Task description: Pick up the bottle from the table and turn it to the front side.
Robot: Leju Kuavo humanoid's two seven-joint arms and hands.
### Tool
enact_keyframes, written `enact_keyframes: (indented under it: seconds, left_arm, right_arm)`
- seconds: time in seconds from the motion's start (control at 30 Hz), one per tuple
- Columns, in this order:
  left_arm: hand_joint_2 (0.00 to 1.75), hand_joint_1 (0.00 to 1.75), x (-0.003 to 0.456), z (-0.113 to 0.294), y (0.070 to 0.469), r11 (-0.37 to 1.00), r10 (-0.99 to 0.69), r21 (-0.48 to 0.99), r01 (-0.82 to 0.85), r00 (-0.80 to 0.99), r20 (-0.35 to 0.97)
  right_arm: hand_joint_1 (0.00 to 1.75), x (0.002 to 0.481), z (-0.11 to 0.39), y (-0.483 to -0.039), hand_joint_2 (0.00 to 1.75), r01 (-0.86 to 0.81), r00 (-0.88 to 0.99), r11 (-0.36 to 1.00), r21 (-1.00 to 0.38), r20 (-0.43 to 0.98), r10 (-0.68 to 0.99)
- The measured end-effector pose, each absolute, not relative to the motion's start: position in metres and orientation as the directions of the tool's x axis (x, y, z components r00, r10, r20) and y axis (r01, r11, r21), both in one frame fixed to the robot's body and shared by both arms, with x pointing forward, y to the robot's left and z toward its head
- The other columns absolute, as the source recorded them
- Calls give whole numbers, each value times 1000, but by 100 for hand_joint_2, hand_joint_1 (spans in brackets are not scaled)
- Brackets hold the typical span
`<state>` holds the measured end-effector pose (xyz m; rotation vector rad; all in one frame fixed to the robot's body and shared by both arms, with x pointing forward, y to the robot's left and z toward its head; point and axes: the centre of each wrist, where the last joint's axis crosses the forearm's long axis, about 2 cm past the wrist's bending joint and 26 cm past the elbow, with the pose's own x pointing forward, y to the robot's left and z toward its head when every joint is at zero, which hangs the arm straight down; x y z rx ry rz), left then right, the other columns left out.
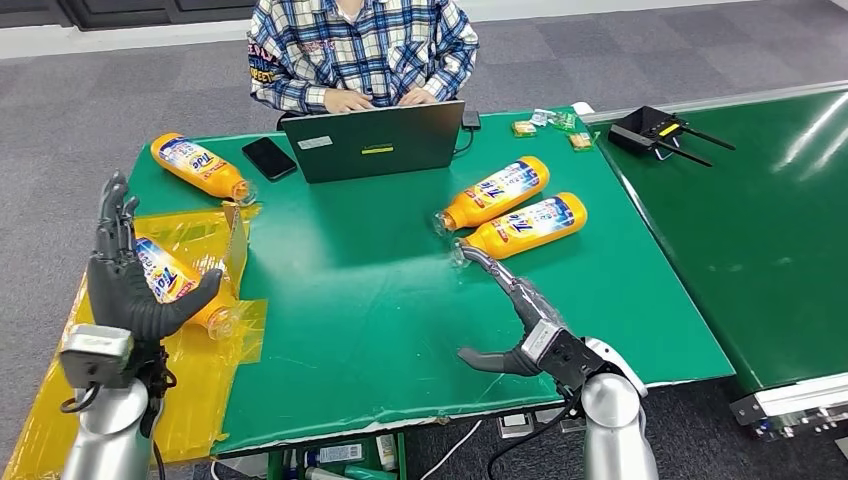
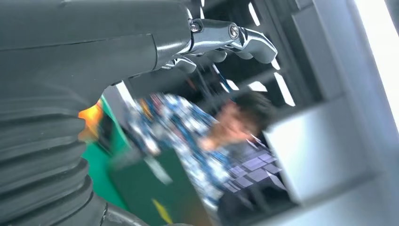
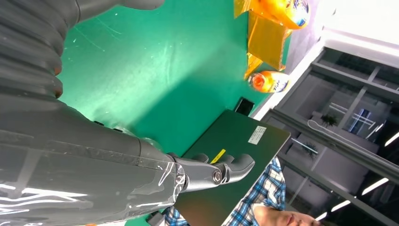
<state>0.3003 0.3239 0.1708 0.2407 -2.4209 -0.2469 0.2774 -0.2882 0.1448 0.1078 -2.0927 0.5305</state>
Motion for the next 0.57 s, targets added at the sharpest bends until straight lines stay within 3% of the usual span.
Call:
enact_keyframes:
  seconds: [0.1,0.2,0.57]
  left_arm:
    - [175,0,293,183,319,987,-96,161,3,-794,600]
    - [175,0,287,188,313,982,-36,172,82,-808,588]
    - [175,0,279,174,285,953,-17,246,175,-782,623]
  right_arm:
    - [0,278,145,-288,175,-279,-555,903,-326,823,125]
    - [0,278,144,-288,175,-280,-556,907,-316,823,115]
    - [0,276,143,-288,175,-281,-552,908,-311,826,112]
